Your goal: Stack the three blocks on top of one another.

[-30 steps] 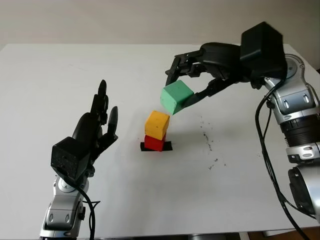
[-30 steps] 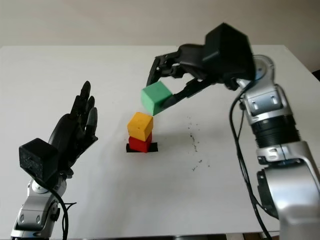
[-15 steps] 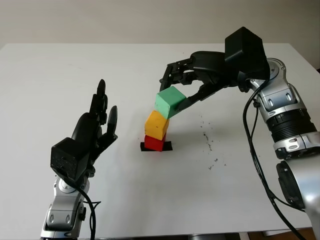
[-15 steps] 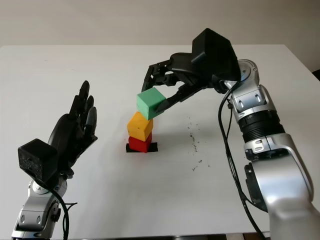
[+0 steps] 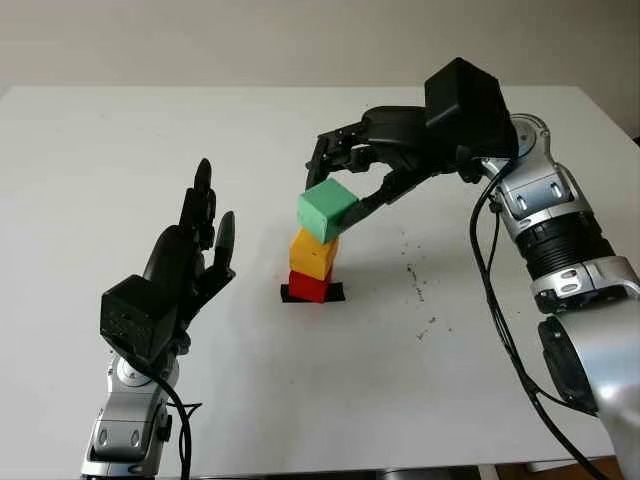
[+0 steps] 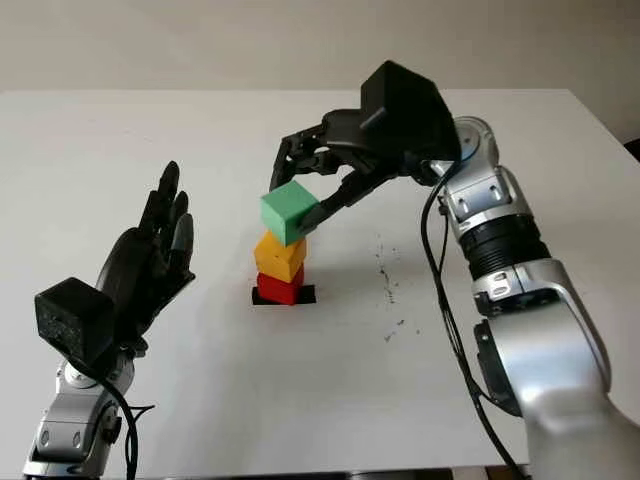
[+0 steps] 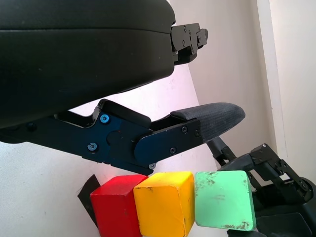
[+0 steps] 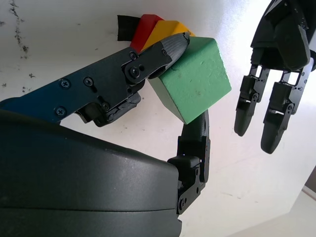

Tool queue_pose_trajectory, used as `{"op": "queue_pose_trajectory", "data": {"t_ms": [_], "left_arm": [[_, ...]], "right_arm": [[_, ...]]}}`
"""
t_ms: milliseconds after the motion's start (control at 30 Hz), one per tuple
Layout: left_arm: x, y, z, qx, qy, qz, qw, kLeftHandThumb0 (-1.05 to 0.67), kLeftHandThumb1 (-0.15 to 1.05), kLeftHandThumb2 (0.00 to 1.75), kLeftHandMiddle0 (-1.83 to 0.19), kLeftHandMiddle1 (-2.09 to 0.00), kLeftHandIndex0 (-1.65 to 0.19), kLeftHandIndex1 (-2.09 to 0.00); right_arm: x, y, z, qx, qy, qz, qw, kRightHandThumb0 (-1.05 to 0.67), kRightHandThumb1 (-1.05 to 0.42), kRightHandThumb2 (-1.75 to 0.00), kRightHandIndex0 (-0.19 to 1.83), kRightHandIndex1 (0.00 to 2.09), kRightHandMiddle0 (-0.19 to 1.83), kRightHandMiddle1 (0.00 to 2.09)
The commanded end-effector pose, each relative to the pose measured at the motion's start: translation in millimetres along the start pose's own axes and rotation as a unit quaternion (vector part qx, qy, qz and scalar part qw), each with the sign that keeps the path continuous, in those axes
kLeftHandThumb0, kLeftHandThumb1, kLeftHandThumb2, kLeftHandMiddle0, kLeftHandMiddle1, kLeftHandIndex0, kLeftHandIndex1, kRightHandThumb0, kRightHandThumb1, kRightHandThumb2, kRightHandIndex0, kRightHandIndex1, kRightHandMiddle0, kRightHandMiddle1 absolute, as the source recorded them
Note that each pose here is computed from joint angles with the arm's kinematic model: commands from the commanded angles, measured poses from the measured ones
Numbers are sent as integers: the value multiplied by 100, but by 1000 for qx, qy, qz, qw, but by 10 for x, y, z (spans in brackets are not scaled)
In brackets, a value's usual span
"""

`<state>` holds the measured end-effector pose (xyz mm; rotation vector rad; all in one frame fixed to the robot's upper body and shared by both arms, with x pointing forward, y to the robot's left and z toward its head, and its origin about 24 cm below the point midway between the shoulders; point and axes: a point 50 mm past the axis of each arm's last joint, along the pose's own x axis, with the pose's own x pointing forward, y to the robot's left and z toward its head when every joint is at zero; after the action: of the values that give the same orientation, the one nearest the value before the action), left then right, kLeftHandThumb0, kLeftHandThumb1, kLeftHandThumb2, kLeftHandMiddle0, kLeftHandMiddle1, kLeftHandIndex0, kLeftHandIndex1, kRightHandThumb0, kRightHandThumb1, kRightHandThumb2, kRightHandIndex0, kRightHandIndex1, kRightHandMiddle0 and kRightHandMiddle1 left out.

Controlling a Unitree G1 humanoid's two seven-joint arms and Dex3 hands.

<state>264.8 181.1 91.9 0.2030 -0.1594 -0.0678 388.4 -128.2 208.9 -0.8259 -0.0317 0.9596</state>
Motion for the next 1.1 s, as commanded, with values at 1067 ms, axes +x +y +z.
{"op": "queue_pose_trajectory", "data": {"t_ms": [1067], "left_arm": [[-23,-25,18,-2,-4,2,1000,-74,105,73,14,-5,16,-5]], "right_arm": [[80,84,41,-19,12,13,1000,-50,-92,-5,15,4,30,141]]}}
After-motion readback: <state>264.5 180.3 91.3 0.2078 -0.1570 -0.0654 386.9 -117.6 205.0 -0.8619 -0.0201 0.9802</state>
